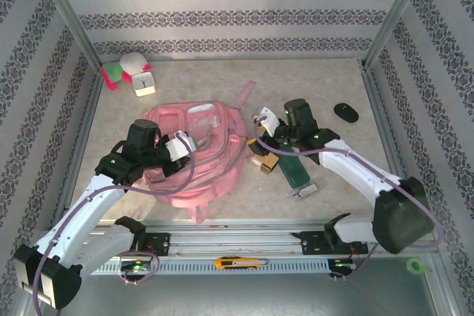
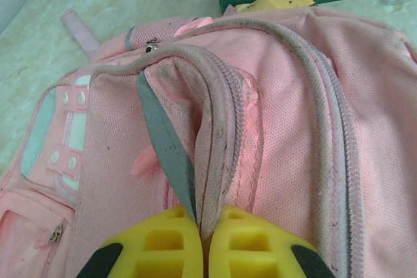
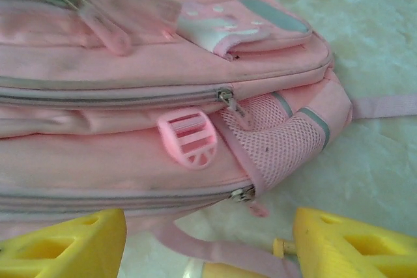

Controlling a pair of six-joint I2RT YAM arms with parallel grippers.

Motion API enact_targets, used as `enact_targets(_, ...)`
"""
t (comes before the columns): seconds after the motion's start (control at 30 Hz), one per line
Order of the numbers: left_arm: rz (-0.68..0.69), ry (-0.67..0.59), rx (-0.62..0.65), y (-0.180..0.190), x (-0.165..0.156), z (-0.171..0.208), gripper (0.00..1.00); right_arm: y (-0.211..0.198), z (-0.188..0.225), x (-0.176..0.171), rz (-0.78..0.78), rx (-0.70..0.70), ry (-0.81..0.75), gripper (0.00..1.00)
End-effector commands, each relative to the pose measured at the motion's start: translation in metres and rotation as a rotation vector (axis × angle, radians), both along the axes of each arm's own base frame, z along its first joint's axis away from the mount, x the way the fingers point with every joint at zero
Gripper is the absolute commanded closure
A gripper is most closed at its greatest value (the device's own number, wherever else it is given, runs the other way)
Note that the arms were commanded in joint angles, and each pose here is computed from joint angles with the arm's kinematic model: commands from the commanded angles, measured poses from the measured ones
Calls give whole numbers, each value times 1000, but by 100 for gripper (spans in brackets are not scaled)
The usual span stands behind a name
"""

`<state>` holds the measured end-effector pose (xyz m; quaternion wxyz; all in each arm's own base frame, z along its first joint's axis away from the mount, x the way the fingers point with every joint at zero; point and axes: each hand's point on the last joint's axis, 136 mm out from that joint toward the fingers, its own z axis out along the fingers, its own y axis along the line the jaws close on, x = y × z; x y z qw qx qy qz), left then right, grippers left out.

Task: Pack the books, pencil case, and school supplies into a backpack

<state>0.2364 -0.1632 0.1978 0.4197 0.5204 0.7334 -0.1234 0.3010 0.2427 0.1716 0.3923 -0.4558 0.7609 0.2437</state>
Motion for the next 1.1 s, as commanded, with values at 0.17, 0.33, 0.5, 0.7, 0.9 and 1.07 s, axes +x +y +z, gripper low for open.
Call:
enact_targets(0.17,-93,-185,-83,-12,7,69,100,27,-13,1,222,-118,-58,34)
enact_targets(0.33,-30,-210,-13,-1,23,70,100,51,4,-20,274,-52,-82,38)
enact_targets(0.5,3,-162,26,5,30,57,100,73,38,-72,320,7,-211,41)
enact_targets(0.7,22,-125,-49,-2,31,67,100,100,66,-128,322,160,-325,44)
enact_targets(0.9,-10,-131,-108,-10,27,88,100,129,41,-143,324,230,-267,49)
enact_targets(1.07,-45,-158,-166,-17,23,114,100,134,-12,-128,252,167,-223,53)
